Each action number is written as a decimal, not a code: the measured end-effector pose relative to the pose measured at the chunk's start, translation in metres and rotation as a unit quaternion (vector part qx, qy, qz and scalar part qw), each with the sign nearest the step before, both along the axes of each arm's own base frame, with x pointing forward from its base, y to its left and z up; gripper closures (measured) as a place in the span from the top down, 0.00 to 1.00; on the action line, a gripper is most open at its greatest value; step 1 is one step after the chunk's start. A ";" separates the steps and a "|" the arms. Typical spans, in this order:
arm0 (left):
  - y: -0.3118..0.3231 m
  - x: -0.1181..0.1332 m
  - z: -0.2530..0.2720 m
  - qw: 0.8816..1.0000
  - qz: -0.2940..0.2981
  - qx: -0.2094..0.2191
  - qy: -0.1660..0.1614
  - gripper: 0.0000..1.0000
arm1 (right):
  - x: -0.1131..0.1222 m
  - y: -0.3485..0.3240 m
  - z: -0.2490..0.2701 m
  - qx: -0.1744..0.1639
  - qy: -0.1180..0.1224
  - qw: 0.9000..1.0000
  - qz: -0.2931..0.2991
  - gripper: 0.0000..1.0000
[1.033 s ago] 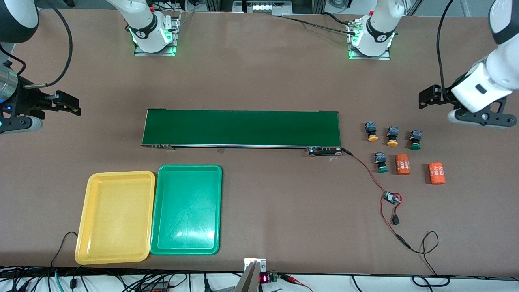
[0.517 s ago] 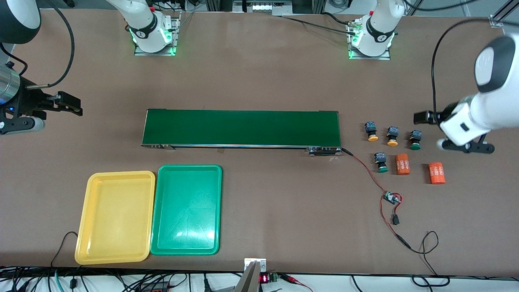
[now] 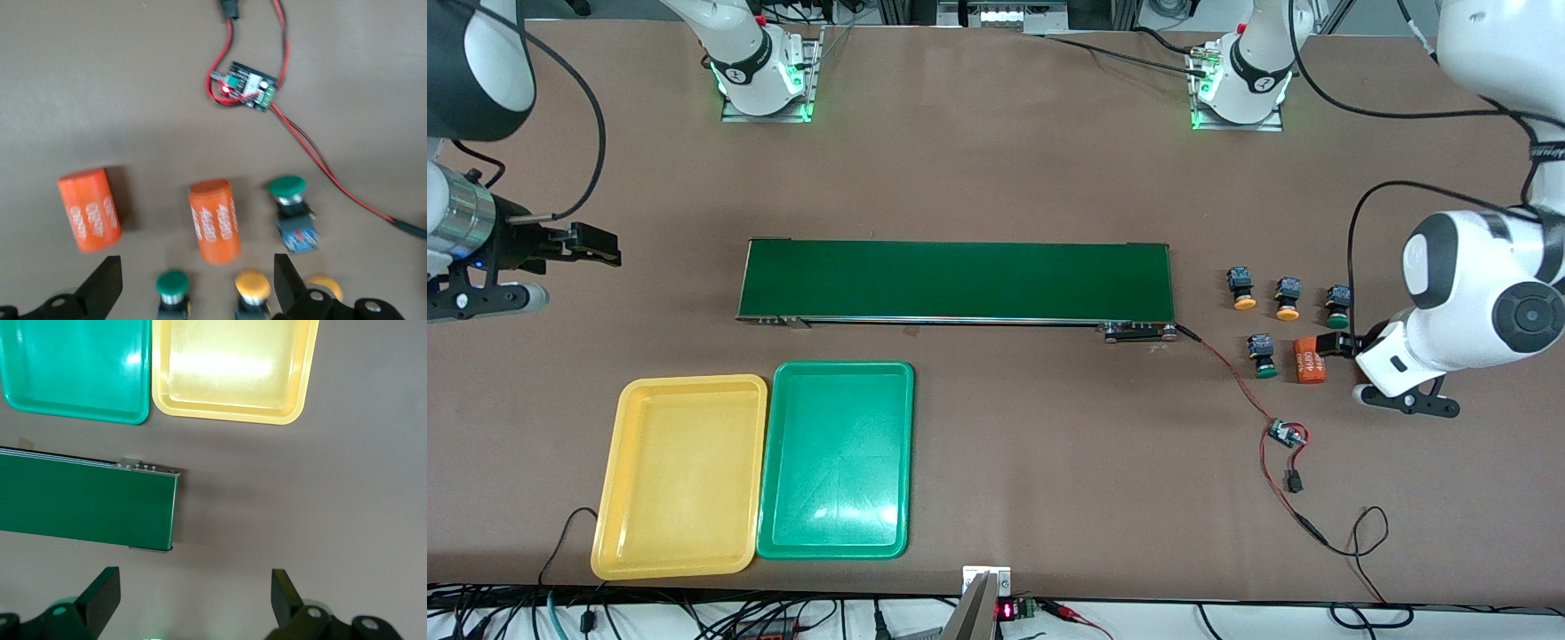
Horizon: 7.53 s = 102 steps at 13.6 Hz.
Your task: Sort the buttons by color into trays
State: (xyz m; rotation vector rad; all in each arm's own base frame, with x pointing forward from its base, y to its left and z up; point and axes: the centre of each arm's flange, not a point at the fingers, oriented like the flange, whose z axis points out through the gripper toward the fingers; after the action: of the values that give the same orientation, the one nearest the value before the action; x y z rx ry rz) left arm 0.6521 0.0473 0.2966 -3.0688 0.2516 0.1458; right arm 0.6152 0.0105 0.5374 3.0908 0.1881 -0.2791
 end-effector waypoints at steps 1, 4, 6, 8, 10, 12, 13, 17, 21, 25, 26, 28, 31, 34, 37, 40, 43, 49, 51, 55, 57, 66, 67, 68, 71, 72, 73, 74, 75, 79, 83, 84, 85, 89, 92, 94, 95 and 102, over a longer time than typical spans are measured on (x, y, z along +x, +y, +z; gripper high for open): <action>0.005 -0.005 -0.018 1.000 -0.003 -0.001 -0.019 1.00 | 0.001 -0.003 -0.003 0.000 0.002 1.000 -0.001 1.00; 0.004 -0.027 -0.070 0.998 -0.010 -0.002 -0.069 1.00 | 0.001 -0.006 -0.002 0.001 0.002 1.000 -0.001 1.00; 0.007 -0.040 -0.097 0.997 -0.009 -0.003 -0.077 1.00 | 0.001 -0.004 -0.002 0.001 0.003 1.000 0.001 1.00; 0.009 -0.048 -0.111 0.998 -0.007 -0.004 -0.070 0.97 | 0.000 -0.003 -0.002 0.001 0.005 1.000 0.002 1.00; 0.009 -0.050 -0.114 0.998 -0.007 -0.005 -0.066 0.94 | -0.001 -0.004 -0.003 0.001 0.009 1.000 0.001 1.00; 0.009 -0.053 -0.116 0.998 -0.007 -0.005 -0.060 0.77 | -0.002 -0.005 -0.003 0.001 0.014 1.000 0.001 1.00; 0.009 -0.054 -0.116 0.999 -0.006 -0.005 -0.052 0.63 | -0.002 -0.005 -0.004 0.001 0.015 1.000 0.000 1.00; 0.012 -0.032 -0.081 0.999 -0.019 -0.004 -0.029 0.49 | -0.003 -0.005 -0.004 0.002 0.017 1.000 0.005 1.00; 0.000 -0.001 -0.017 0.996 -0.080 -0.009 -0.024 0.49 | -0.003 -0.005 -0.004 0.002 0.018 1.000 0.007 1.00; -0.076 -0.005 0.030 0.987 -0.159 -0.035 0.016 0.49 | -0.003 -0.005 -0.004 0.002 0.020 1.000 0.008 1.00; -0.102 -0.014 0.032 0.982 -0.179 -0.045 0.040 0.49 | -0.004 -0.005 -0.004 0.002 0.020 1.000 0.008 1.00; -0.158 -0.032 0.033 0.969 -0.225 -0.062 0.079 0.49 | -0.004 -0.005 -0.004 0.002 0.020 1.000 0.008 1.00; -0.242 -0.059 0.032 0.946 -0.297 -0.085 0.101 0.49 | -0.004 -0.005 -0.004 0.002 0.021 1.000 0.008 1.00; -0.305 -0.078 0.022 0.905 -0.400 -0.117 0.086 0.49 | -0.004 -0.005 -0.004 0.002 0.021 1.000 0.009 1.00; -0.354 -0.097 0.010 0.849 -0.507 -0.132 0.070 0.49 | -0.004 -0.006 -0.005 0.002 0.022 1.000 0.008 1.00; -0.381 -0.118 -0.007 0.817 -0.562 -0.112 0.063 0.49 | -0.004 -0.012 -0.005 0.003 0.023 1.000 0.003 1.00; -0.381 -0.131 -0.031 0.806 -0.581 -0.104 0.050 0.49 | -0.004 -0.018 -0.006 0.003 0.024 1.000 0.000 1.00; -0.379 -0.135 -0.038 0.801 -0.588 -0.102 0.048 0.72 | -0.007 -0.019 -0.007 0.003 0.036 0.999 0.000 1.00; -0.376 -0.132 -0.035 0.803 -0.586 -0.101 0.045 0.89 | -0.007 -0.019 -0.008 0.003 0.038 0.999 0.000 1.00; -0.363 -0.120 0.000 0.811 -0.577 -0.086 0.047 1.00 | -0.008 -0.019 -0.008 0.003 0.040 0.999 0.000 1.00; -0.348 -0.107 0.034 0.825 -0.557 -0.074 0.058 1.00 | -0.008 -0.019 -0.009 0.003 0.041 0.999 0.000 1.00; -0.224 -0.028 0.105 0.965 -0.257 -0.043 0.033 1.00 | -0.008 -0.018 -0.009 0.003 0.041 0.999 0.000 1.00; -0.204 -0.018 0.101 0.976 -0.214 -0.040 0.032 1.00 | -0.008 -0.018 -0.009 0.003 0.042 0.999 0.000 1.00; -0.188 -0.010 0.097 0.982 -0.181 -0.037 0.033 1.00 | -0.008 -0.018 -0.010 0.003 0.043 0.999 0.000 1.00; -0.143 0.016 0.075 0.993 -0.110 -0.032 0.044 1.00 | -0.009 -0.018 -0.011 0.003 0.046 0.999 0.000 1.00; -0.129 0.022 0.063 0.995 -0.077 -0.028 0.051 1.00 | -0.009 -0.018 -0.011 0.003 0.046 0.999 0.000 1.00; -0.118 0.025 0.051 0.998 -0.029 -0.021 0.059 1.00 | -0.009 -0.018 -0.011 0.004 0.047 0.999 0.000 1.00; -0.111 0.027 0.038 0.998 0.019 -0.014 0.067 1.00 | -0.009 -0.018 -0.013 0.004 0.049 0.999 0.001 1.00; -0.107 0.026 0.024 0.996 0.052 -0.003 0.076 1.00 | -0.010 -0.017 -0.015 0.004 0.051 0.999 0.001 1.00; -0.087 0.018 -0.043 0.990 0.088 0.023 0.108 1.00 | -0.015 -0.017 -0.027 0.004 0.060 0.998 0.001 1.00; -0.076 -0.007 -0.105 0.994 0.090 -0.009 0.053 1.00 | -0.042 -0.025 -0.042 0.006 0.030 1.000 -0.003 1.00; -0.077 -0.017 -0.119 0.995 0.089 -0.017 0.040 1.00 | -0.054 -0.027 -0.047 0.008 0.021 1.000 -0.004 1.00; -0.079 -0.025 -0.129 0.995 0.087 -0.021 0.036 1.00 | -0.068 -0.027 -0.054 0.009 0.012 1.000 -0.004 1.00; -0.077 -0.032 -0.126 0.995 0.087 -0.018 0.042 0.73 | -0.122 -0.025 -0.083 0.013 -0.014 1.000 -0.001 1.00; -0.076 -0.034 -0.115 0.995 0.087 -0.010 0.051 0.41 | -0.136 -0.019 -0.088 0.012 -0.024 1.000 -0.006 1.00; -0.078 -0.033 -0.108 0.995 0.085 -0.010 0.047 0.41 | -0.137 0.001 -0.088 0.009 -0.030 0.999 -0.014 1.00; -0.082 -0.031 -0.099 0.996 0.082 -0.010 0.044 0.41 | -0.137 0.018 -0.087 0.006 -0.034 0.999 -0.025 1.00; -0.250 -0.054 0.018 0.996 0.004 -0.023 0.081 0.41 | -0.154 0.165 -0.107 -0.011 -0.057 0.996 -0.072 1.00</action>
State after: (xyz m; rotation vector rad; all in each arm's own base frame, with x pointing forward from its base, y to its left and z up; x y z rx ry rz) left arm 0.5985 -0.2029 0.3150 -3.1077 0.2553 0.3948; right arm 0.4607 0.1755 0.4303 3.0918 -0.0407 -0.1075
